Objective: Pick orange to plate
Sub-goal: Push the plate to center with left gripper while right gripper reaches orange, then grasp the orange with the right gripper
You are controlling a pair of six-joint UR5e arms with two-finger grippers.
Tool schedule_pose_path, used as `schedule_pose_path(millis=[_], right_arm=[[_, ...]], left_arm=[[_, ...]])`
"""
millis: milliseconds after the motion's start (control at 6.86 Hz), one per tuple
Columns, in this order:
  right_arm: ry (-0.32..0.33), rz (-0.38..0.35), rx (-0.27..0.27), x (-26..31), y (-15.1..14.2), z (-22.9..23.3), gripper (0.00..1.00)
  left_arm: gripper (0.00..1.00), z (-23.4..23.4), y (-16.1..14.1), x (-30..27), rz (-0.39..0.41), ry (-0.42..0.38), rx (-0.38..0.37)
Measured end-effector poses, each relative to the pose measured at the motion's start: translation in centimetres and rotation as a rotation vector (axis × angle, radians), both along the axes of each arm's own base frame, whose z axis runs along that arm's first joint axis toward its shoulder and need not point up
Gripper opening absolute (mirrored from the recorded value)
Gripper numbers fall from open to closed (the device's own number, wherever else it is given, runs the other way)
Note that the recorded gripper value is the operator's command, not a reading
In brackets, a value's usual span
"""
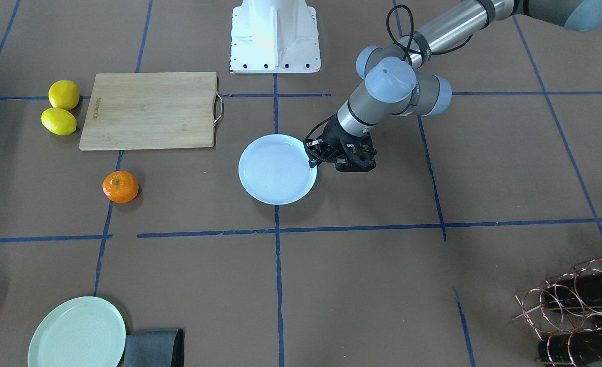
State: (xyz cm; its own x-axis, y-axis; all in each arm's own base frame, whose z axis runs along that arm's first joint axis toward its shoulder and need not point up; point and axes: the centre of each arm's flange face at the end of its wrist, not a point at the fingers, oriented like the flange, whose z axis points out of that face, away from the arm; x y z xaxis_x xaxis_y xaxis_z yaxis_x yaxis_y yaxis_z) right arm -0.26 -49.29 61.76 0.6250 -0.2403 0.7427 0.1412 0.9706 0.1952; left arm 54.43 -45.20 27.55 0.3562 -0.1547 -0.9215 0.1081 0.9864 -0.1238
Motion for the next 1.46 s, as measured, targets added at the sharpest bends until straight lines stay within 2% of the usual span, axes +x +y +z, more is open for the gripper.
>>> schedule_pose_path(millis=[146, 292, 438, 583, 875, 1167, 1458], right_arm=[[0.000, -0.001, 0.000, 0.0, 0.0, 0.0, 1.00], [0.000, -0.001, 0.000, -0.1, 0.0, 0.0, 1.00], [0.000, -0.003, 0.001, -0.2, -0.1, -0.1, 1.00], [-0.007, -0.005, -0.006, -1.2, -0.4, -0.8, 1.00], [-0.047, 0.027, -0.040, -7.0, -1.1, -4.6, 1.00], [-0.123, 0.136, -0.086, -15.6, -0.5, -9.4, 1.00], [-0.173, 0.206, -0.122, -23.5, 0.5, -14.0, 1.00]], left_arm=[[0.09, 0.6, 0.2, 0.6, -0.001, -0.009, -0.003], [0.45, 0.9, 0.3, 1.0, 0.000, -0.013, -0.004], [0.70, 1.0, 0.4, 1.1, 0.001, -0.008, 0.000], [0.76, 0.5, 0.5, 1.0, 0.001, 0.014, 0.013], [0.77, -1.2, 0.3, -0.4, -0.015, 0.090, 0.049], [0.77, -2.0, -0.1, -1.7, -0.034, 0.119, 0.058], [0.77, -1.8, -0.2, -2.0, -0.038, 0.119, 0.058]])
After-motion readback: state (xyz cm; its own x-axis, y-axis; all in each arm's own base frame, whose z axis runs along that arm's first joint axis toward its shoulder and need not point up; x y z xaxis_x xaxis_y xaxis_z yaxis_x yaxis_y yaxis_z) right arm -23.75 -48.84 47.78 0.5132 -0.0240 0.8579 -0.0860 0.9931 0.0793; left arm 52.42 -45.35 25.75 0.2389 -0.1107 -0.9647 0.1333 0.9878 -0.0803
